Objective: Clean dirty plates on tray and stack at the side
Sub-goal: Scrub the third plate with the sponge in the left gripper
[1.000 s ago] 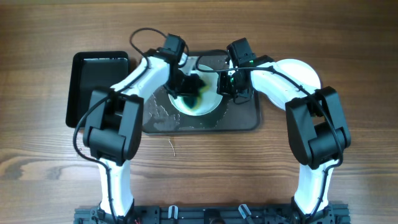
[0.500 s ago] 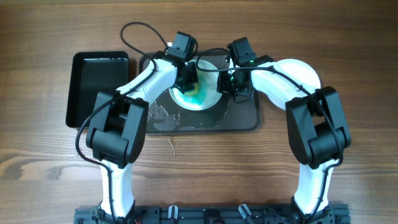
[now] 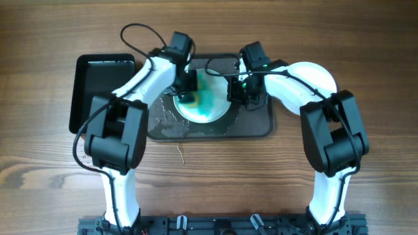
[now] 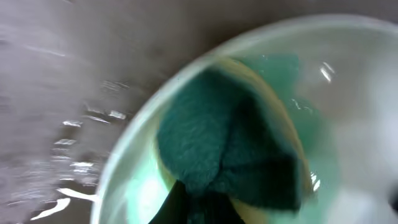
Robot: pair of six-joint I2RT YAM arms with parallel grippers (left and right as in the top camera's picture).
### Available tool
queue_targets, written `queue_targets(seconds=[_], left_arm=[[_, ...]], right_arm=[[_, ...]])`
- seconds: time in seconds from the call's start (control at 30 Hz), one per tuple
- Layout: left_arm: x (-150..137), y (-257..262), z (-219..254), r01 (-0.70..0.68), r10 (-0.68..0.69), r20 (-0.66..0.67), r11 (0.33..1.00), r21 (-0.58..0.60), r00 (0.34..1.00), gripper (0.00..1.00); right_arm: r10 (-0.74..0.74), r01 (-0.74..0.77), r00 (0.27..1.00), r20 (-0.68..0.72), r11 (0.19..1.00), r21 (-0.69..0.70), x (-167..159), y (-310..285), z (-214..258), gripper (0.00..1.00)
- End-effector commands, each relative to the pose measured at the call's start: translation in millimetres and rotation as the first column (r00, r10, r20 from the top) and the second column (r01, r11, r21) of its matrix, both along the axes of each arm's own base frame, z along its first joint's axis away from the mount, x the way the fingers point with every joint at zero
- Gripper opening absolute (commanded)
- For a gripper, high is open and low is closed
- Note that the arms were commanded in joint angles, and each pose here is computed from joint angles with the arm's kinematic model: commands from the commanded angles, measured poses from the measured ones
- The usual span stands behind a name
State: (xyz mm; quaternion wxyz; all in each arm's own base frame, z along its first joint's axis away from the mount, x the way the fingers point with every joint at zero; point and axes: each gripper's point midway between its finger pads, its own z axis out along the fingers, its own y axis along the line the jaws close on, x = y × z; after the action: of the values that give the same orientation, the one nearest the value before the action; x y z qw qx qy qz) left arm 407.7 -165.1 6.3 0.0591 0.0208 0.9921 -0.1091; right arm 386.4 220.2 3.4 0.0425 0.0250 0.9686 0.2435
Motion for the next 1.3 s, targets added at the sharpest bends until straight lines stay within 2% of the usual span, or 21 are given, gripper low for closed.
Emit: queue_targets(seconds=[0.0, 0.17, 0.27, 0.3, 0.33, 0.37, 0.4, 0.43, 0.47, 0.5, 0.57, 0.67, 0.77, 0.83, 0.9, 0.93, 0.97, 1.0, 1.07, 1.13, 1.27], left_arm=[[-57.9, -66.8, -9.9, 0.195, -0.263, -0.141, 0.907, -0.373, 0.954, 0.04], [-40.8, -79.5, -3.4, 0.229, -0.274, -0.047, 0.877, -0.423, 0.961, 0.04], [-22.1, -73.4, -9.1, 0.239, -0.249, 0.019, 0.905, -0.352, 0.968, 0.04], [-15.2, -67.8, -12.6, 0.225, -0.226, 0.032, 0.924, -0.309, 0.974, 0.04], [-1.0, -51.5, -20.6, 0.16, -0.153, 0.052, 0.967, -0.2, 0.987, 0.04], [14.5, -27.2, -27.7, 0.059, -0.054, 0.085, 0.997, -0.057, 0.995, 0.04], [27.0, 1.7, -31.0, -0.069, 0.056, 0.133, 0.993, 0.091, 0.989, 0.04], [34.6, 26.9, -29.9, -0.188, 0.15, 0.188, 0.961, 0.202, 0.971, 0.04], [40.9, 57.5, -23.9, -0.326, 0.243, 0.274, 0.89, 0.32, 0.931, 0.04], [43.5, 78.1, -16.8, -0.41, 0.284, 0.341, 0.825, 0.389, 0.896, 0.04], [43.6, 92.9, -10.7, -0.455, 0.295, 0.386, 0.774, 0.44, 0.874, 0.04], [34.5, 88.0, -15.9, -0.424, 0.294, 0.335, 0.791, 0.44, 0.895, 0.04], [14.4, 68.9, -27.9, -0.355, 0.294, 0.207, 0.848, 0.394, 0.933, 0.04], [-2.6, 43.4, -36.4, -0.269, 0.259, 0.075, 0.914, 0.303, 0.963, 0.04], [-21.3, 4.3, -39.2, -0.12, 0.128, -0.069, 0.986, 0.12, 0.989, 0.04], [-30.9, -17.9, -35.9, -0.034, 0.033, -0.12, 0.999, -0.003, 0.992, 0.04], [-43.8, -45.9, -26.4, 0.073, -0.101, -0.155, 0.981, -0.179, 0.983, 0.04], [-52.5, -62.9, -17.5, 0.136, -0.187, -0.157, 0.947, -0.293, 0.97, 0.04], [-63.5, -83.8, -2.1, 0.216, -0.3, -0.129, 0.87, -0.444, 0.945, 0.04], [-65.0, -91.5, 4.9, 0.243, -0.334, -0.101, 0.833, -0.498, 0.937, 0.04], [-56.7, -95.0, 6.4, 0.273, -0.343, -0.049, 0.819, -0.504, 0.938, 0.04]], right_arm=[[0.103, -0.101, 0.995, -0.008, 0.983, 0.157, -11.6, 28.3, 9.6, 0.04], [0.104, -0.101, 0.995, -0.008, 0.982, 0.159, -11.6, 28.7, 10.0, 0.04], [0.103, -0.101, 0.995, -0.01, 0.982, 0.159, -11.9, 28.5, 9.8, 0.04], [0.104, -0.101, 0.995, -0.009, 0.982, 0.159, -11.9, 28.5, 9.8, 0.04], [0.104, -0.101, 0.995, -0.009, 0.982, 0.159, -12.0, 28.7, 9.8, 0.04], [0.103, -0.101, 0.995, -0.008, 0.982, 0.158, -11.6, 28.5, 9.9, 0.04], [0.104, -0.101, 0.995, -0.008, 0.982, 0.158, -11.6, 28.5, 9.8, 0.04], [0.104, -0.101, 0.995, -0.007, 0.982, 0.159, -11.4, 28.6, 9.9, 0.04], [0.103, -0.101, 0.995, -0.006, 0.982, 0.159, -11.2, 28.7, 10.0, 0.04], [0.104, -0.101, 0.995, -0.006, 0.982, 0.158, -11.2, 28.5, 9.9, 0.04], [0.101, -0.099, 0.995, -0.004, 0.984, 0.151, -10.6, 27.5, 9.2, 0.04], [0.1, -0.098, 0.995, -0.004, 0.984, 0.148, -10.6, 27.2, 8.9, 0.04], [0.1, -0.098, 0.995, -0.005, 0.984, 0.149, -10.6, 27.3, 8.9, 0.04], [0.099, -0.098, 0.995, -0.005, 0.984, 0.149, -10.7, 27.2, 8.9, 0.04], [0.099, -0.097, 0.995, -0.007, 0.984, 0.149, -10.8, 27.2, 8.9, 0.04], [0.096, -0.093, 0.995, -0.01, 0.984, 0.149, -11.0, 27.2, 8.8, 0.04], [0.096, -0.093, 0.995, -0.01, 0.984, 0.149, -11.0, 27.2, 8.8, 0.04], [0.094, -0.091, 0.996, -0.011, 0.985, 0.149, -10.9, 27.1, 8.8, 0.04], [0.094, -0.091, 0.996, -0.011, 0.985, 0.149, -10.8, 27.2, 9.0, 0.04], [0.094, -0.091, 0.996, -0.011, 0.985, 0.149, -10.9, 27.2, 8.8, 0.04], [0.094, -0.091, 0.996, -0.01, 0.985, 0.149, -10.8, 27.2, 8.8, 0.04]])
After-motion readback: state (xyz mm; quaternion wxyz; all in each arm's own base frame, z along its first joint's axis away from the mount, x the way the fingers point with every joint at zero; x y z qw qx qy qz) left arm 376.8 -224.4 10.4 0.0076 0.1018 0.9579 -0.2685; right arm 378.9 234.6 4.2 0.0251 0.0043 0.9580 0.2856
